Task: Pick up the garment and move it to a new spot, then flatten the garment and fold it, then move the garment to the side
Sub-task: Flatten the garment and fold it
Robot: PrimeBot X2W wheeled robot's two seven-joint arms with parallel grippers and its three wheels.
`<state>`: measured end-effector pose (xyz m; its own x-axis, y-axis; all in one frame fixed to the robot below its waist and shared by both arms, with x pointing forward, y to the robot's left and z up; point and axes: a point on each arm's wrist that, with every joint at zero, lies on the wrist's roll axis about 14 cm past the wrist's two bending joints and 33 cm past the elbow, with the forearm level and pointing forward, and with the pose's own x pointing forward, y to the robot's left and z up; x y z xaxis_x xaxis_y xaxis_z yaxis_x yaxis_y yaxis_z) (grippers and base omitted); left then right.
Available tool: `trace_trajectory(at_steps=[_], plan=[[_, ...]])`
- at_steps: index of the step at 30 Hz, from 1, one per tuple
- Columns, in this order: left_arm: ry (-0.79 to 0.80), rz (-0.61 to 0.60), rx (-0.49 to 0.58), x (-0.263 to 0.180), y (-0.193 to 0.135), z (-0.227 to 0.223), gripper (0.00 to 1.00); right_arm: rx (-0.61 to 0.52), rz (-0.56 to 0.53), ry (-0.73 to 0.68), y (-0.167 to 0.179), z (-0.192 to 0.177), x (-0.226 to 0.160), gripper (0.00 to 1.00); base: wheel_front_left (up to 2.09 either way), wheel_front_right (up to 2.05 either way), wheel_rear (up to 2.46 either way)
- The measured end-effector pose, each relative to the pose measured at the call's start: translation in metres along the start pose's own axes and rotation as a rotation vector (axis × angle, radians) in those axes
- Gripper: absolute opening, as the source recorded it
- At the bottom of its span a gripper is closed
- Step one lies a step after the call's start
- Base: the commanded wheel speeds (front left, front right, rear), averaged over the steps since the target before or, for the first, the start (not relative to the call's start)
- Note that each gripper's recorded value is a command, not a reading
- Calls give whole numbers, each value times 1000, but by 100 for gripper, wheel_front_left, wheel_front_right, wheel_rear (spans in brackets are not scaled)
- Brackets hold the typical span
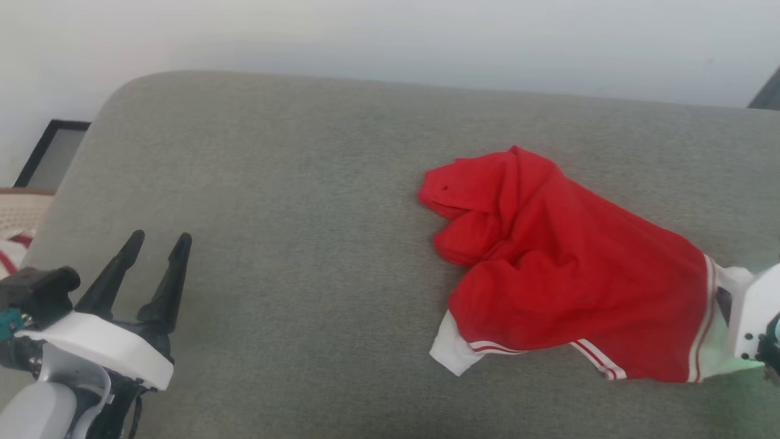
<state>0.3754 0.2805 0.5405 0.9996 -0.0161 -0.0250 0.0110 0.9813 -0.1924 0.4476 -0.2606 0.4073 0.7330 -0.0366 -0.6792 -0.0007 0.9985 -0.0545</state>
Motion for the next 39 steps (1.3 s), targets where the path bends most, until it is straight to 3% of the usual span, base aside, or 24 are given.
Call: trace_trajectory(at_steps=[12, 20, 31, 39], plan=[[134, -262, -11, 41, -83, 11, 100, 10, -8, -421, -3, 66, -52, 100, 0, 0, 0], [400, -421, -21, 54, -143, -20, 100, 48, -64, -623, -9, 79, -83, 100, 0, 0, 0], [817, -562, 62, 40, -195, -80, 100, 78, -162, -727, -28, 85, -103, 100, 0, 0, 0], [968, -618, 100, 22, -211, -110, 100, 89, -183, -738, -33, 87, -104, 100, 0, 0, 0]])
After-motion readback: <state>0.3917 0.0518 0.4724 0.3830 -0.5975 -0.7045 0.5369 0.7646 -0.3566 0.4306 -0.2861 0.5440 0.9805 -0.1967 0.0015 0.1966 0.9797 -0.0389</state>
